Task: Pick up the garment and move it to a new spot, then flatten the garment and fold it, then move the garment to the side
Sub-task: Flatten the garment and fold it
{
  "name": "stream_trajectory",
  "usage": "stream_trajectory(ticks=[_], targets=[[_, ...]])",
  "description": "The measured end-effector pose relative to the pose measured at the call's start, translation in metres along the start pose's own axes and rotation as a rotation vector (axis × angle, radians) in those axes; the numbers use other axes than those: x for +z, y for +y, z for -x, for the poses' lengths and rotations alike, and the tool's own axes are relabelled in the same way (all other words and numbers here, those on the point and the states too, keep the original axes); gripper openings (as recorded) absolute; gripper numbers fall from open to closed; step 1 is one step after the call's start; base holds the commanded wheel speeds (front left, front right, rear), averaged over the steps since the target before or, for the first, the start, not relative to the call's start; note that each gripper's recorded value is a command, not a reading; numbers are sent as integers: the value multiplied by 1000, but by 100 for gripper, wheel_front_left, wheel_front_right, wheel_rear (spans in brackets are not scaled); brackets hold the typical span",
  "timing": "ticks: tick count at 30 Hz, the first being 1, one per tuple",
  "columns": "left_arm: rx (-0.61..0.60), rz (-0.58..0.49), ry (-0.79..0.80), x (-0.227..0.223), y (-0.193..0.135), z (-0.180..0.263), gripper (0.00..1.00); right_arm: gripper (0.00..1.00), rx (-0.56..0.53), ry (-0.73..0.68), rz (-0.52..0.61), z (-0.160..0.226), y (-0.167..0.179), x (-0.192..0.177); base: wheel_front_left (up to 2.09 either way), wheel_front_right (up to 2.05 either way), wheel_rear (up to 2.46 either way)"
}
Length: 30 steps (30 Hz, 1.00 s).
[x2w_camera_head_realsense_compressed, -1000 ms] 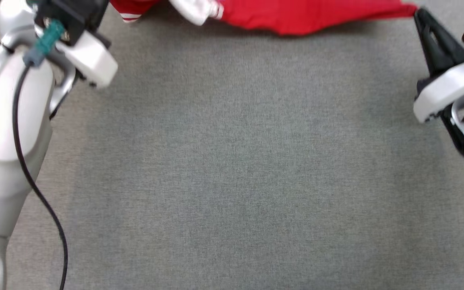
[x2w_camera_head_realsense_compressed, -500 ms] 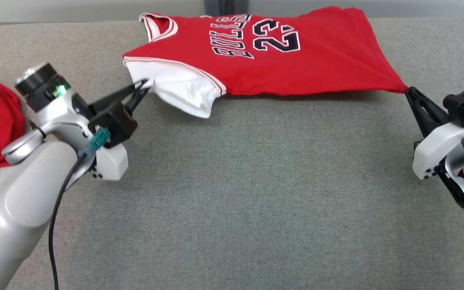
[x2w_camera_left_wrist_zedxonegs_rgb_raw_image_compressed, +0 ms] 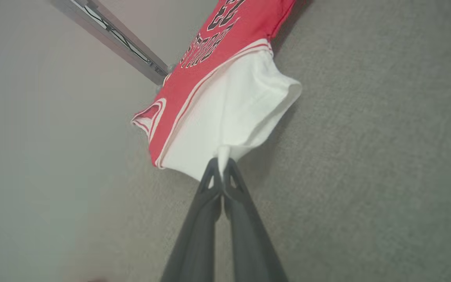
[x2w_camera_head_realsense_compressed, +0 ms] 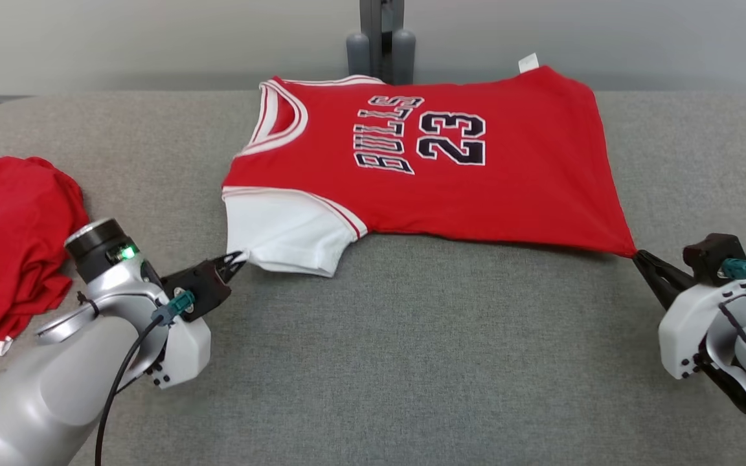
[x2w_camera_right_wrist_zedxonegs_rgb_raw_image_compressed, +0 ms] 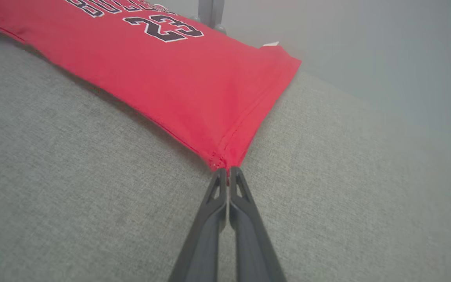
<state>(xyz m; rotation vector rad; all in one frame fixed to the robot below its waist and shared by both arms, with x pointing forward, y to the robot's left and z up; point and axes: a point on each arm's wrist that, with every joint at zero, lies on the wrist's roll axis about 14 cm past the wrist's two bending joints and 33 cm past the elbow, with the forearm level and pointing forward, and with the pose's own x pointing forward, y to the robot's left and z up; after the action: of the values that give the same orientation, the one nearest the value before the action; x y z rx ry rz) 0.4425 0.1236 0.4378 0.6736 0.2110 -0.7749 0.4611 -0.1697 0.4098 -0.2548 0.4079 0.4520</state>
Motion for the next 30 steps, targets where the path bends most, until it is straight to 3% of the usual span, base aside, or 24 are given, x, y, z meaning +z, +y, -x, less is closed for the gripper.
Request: stream_trajectory(ticks=[11, 22, 24, 30], targets=[[-23, 86, 48, -7, -18, 34, 0, 0, 57, 58, 30, 25, 6, -2, 0, 0, 0], [-128, 126, 113, -6, -64, 66, 0, 0, 113, 137, -46, 52, 17, -9, 0, 0, 0], [-143, 128, 128, -4, -70, 73, 0, 0, 118, 201, -92, 61, 20, -22, 0, 0, 0], [-191, 156, 171, -3, -87, 91, 0, 0, 163, 275, -87, 83, 30, -30, 0, 0, 0]])
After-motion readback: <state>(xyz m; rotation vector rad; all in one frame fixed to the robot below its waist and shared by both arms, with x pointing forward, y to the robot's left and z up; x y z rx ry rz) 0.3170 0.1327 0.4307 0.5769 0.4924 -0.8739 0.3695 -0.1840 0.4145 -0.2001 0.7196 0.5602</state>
